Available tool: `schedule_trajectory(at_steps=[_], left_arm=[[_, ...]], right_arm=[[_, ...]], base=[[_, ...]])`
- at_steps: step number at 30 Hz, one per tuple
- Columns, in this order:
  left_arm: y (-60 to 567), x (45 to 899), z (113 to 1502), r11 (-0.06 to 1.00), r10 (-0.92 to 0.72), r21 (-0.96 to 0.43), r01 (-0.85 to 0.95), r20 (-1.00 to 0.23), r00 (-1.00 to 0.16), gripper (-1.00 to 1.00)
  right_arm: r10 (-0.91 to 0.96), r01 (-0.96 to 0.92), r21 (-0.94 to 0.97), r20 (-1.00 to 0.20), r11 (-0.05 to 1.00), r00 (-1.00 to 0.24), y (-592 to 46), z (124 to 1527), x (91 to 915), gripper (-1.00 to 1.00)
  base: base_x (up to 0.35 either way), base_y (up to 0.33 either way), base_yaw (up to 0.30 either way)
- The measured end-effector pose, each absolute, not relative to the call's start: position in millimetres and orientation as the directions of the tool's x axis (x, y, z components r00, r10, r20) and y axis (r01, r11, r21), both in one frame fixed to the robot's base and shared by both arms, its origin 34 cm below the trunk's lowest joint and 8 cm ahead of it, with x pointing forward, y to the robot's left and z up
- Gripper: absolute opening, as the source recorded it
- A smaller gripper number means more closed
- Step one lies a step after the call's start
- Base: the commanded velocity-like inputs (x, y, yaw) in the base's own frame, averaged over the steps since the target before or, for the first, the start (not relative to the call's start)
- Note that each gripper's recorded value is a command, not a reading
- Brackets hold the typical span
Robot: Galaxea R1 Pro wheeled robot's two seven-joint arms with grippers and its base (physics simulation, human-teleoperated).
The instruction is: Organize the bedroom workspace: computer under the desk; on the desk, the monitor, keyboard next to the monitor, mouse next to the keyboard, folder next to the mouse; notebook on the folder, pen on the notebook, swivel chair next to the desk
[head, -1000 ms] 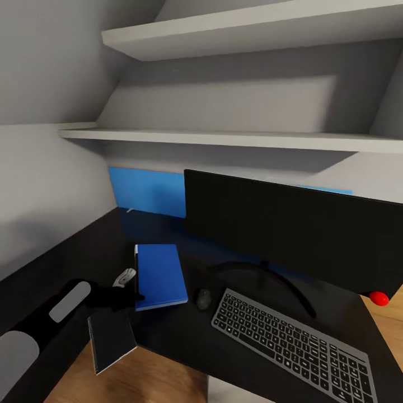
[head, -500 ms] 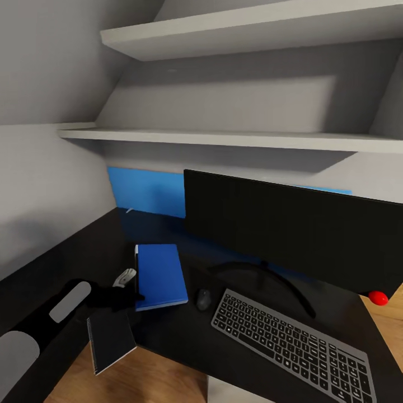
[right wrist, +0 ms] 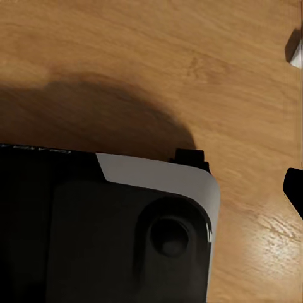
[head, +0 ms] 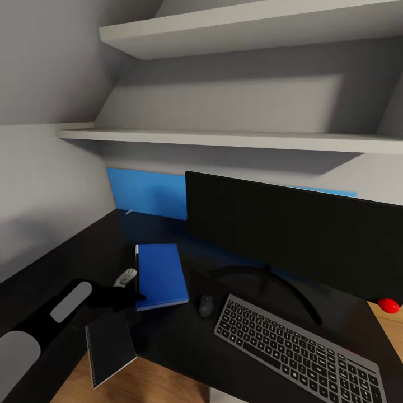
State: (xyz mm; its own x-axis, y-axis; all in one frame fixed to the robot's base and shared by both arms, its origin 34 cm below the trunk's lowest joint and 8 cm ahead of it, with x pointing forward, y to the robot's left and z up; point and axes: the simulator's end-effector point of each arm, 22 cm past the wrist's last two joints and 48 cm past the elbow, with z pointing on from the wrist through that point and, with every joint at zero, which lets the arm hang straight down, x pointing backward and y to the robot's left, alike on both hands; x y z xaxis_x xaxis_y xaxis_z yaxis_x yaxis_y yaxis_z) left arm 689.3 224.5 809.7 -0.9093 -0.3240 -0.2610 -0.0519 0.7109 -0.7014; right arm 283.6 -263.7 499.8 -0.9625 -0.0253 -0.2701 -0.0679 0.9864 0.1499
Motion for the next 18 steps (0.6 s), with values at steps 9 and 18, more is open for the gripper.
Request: schedule_trajectory(at_steps=[9, 18], left_arm=[[220, 704, 814, 0.694, -0.374, -0.718, -0.05, -0.3, -0.877, -1.0], [233, 704, 801, 0.691, -0.423, -0.717, -0.092, -0.297, -0.856, -1.0]], right_arm=[[-0.023, -0.069, 0.145, -0.293, 0.987, -0.956, -267, 501, 288, 1.0], [-0.023, -0.069, 0.145, -0.292, 0.987, -0.956, -266, 501, 288, 1.0]], base=[[0.001, 0.0, 0.0], [0.002, 0.001, 0.0]])
